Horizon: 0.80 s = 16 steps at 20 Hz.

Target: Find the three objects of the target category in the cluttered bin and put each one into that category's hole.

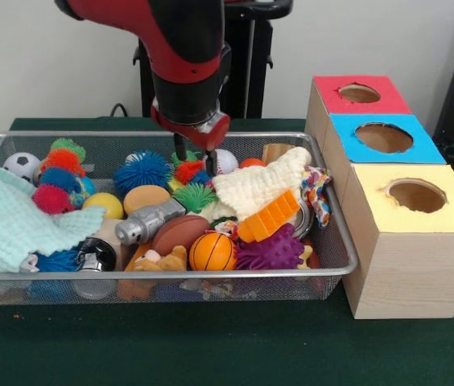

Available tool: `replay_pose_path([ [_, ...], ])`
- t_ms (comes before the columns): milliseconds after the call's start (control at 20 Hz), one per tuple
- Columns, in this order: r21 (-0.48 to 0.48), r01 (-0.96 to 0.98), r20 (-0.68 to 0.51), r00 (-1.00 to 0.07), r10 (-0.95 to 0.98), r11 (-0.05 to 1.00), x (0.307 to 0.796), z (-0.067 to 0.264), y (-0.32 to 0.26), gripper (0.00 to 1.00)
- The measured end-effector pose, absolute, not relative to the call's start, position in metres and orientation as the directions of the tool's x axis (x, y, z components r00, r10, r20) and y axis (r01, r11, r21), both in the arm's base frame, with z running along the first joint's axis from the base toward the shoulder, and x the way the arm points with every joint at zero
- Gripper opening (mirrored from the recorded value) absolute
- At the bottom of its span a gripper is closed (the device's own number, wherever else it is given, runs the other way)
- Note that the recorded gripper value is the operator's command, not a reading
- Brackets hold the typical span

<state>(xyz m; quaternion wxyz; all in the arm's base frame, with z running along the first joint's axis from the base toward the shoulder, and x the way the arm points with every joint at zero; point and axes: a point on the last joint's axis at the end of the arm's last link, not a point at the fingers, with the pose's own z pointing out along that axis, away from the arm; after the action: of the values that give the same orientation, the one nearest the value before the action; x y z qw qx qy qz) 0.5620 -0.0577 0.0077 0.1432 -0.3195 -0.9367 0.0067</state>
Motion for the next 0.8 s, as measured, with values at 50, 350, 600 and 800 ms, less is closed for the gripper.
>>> replay_pose_path([
  [50, -0.092, 0.622, 0.285, -0.732, 0.619, 0.777, 0.558, 0.003, -0.060, 1.00],
  [350, -0.049, 0.722, 0.383, -0.625, 0.681, 0.690, 0.533, -0.029, -0.072, 1.00],
  [600, -0.018, 0.762, 0.405, -0.587, 0.701, 0.648, 0.523, -0.050, -0.078, 1.00],
  [800, 0.010, 0.773, 0.396, -0.585, 0.708, 0.634, 0.524, -0.060, -0.076, 1.00],
])
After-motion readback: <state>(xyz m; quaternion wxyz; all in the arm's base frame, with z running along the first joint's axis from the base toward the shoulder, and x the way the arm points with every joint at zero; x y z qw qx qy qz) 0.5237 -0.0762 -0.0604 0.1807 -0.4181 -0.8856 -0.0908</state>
